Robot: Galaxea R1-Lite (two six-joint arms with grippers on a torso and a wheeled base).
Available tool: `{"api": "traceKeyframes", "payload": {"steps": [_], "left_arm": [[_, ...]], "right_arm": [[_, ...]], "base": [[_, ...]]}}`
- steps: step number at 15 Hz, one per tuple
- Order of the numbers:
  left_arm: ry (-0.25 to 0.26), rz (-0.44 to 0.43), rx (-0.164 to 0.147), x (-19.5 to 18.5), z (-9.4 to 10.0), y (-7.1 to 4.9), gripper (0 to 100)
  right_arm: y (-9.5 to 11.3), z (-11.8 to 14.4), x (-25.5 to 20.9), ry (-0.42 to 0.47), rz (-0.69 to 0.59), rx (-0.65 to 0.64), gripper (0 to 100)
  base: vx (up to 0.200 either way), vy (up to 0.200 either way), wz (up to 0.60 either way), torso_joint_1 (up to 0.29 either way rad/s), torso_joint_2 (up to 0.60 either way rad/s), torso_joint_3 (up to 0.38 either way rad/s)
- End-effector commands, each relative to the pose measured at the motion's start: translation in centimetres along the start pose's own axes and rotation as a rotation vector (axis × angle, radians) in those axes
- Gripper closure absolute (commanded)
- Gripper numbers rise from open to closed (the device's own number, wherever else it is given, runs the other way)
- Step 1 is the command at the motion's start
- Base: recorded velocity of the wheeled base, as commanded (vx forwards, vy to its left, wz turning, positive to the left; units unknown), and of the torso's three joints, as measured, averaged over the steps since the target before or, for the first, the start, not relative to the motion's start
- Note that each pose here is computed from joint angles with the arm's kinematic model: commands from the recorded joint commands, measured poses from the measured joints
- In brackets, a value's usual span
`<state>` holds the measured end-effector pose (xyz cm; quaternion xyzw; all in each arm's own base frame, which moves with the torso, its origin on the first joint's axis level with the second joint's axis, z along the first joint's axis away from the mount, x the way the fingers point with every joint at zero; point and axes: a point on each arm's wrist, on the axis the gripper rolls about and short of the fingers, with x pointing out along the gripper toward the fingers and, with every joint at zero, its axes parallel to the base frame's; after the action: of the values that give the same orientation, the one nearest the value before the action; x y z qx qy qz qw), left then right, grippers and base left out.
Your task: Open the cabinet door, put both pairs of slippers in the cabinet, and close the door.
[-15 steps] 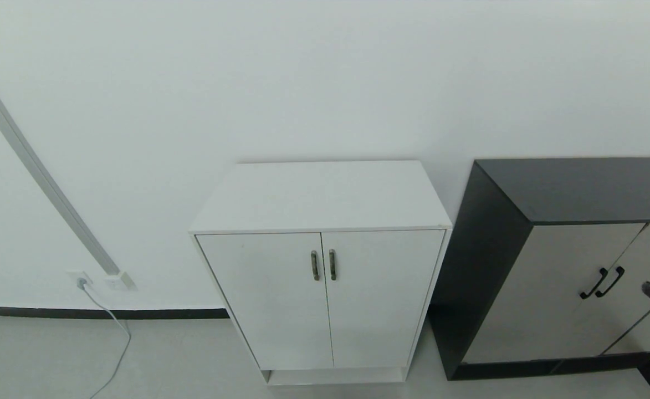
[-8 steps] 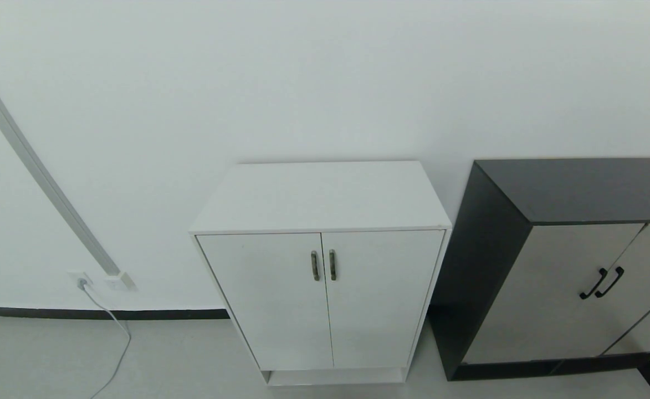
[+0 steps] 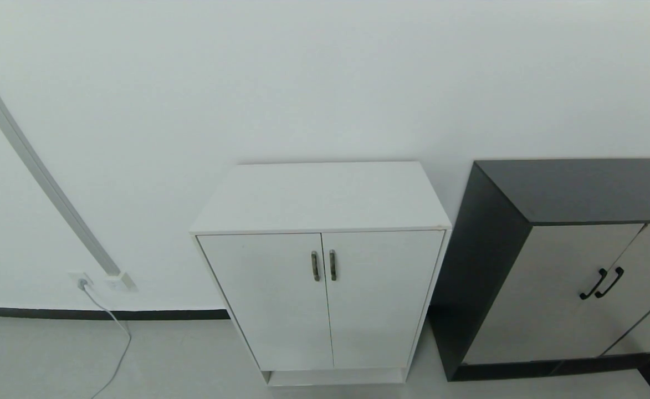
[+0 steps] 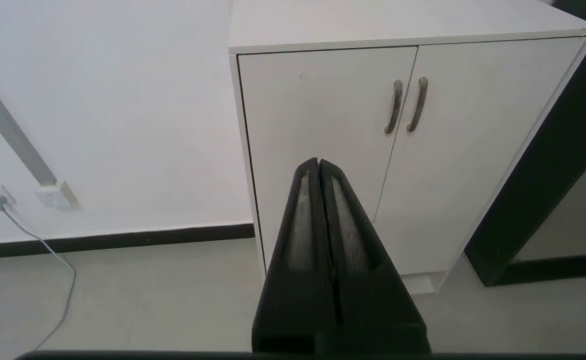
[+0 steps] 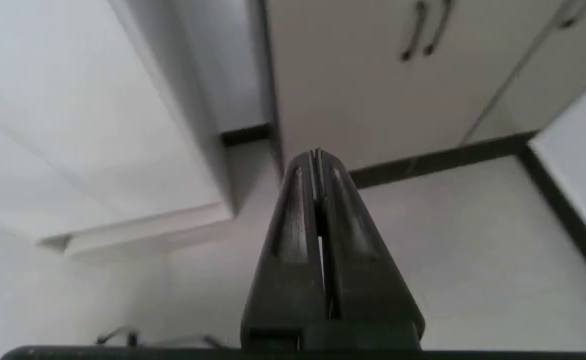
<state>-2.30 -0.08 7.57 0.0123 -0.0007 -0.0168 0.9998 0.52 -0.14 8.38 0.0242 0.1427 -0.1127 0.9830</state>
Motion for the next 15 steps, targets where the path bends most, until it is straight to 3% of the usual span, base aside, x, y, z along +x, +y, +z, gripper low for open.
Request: {"api": "traceKeyframes", "payload": {"steps": [1,3,5,9,11,15], "left_arm": [[0.003,0.001,0.000,0.0,0.0,0.0,100],[0.003,0.000,0.001,0.0,0.0,0.0,100],[0.003,0.000,0.001,0.0,0.0,0.0,100],[0.003,0.001,0.000,0.0,0.0,0.0,100],[0.003,0.000,0.000,0.0,0.0,0.0,100],[0.003,0.000,0.000,0.0,0.0,0.0,100]], "right_arm": [[-0.1,-0.1,-0.5,-0.056,-0.021,-0.002,100],[0.0,-0.8,-0.8,-0.029,0.051,-0.022,100],[-0.1,-0.8,-1.0,-0.085,0.136,-0.052,100],[-0.3,-0.9,-1.1,-0.102,0.331,-0.101,100],[-0.5,-1.1,-1.7,-0.193,0.318,-0.083,100],[-0.6,-1.1,-1.7,-0.192,0.267,-0.067,100]], "base": [[0.000,0.000,0.00,0.000,0.00,0.000],[0.000,0.000,0.00,0.000,0.00,0.000],[0.000,0.000,0.00,0.000,0.00,0.000],[0.000,0.000,0.00,0.000,0.00,0.000],[0.000,0.000,0.00,0.000,0.00,0.000],[0.000,0.000,0.00,0.000,0.00,0.000]]}}
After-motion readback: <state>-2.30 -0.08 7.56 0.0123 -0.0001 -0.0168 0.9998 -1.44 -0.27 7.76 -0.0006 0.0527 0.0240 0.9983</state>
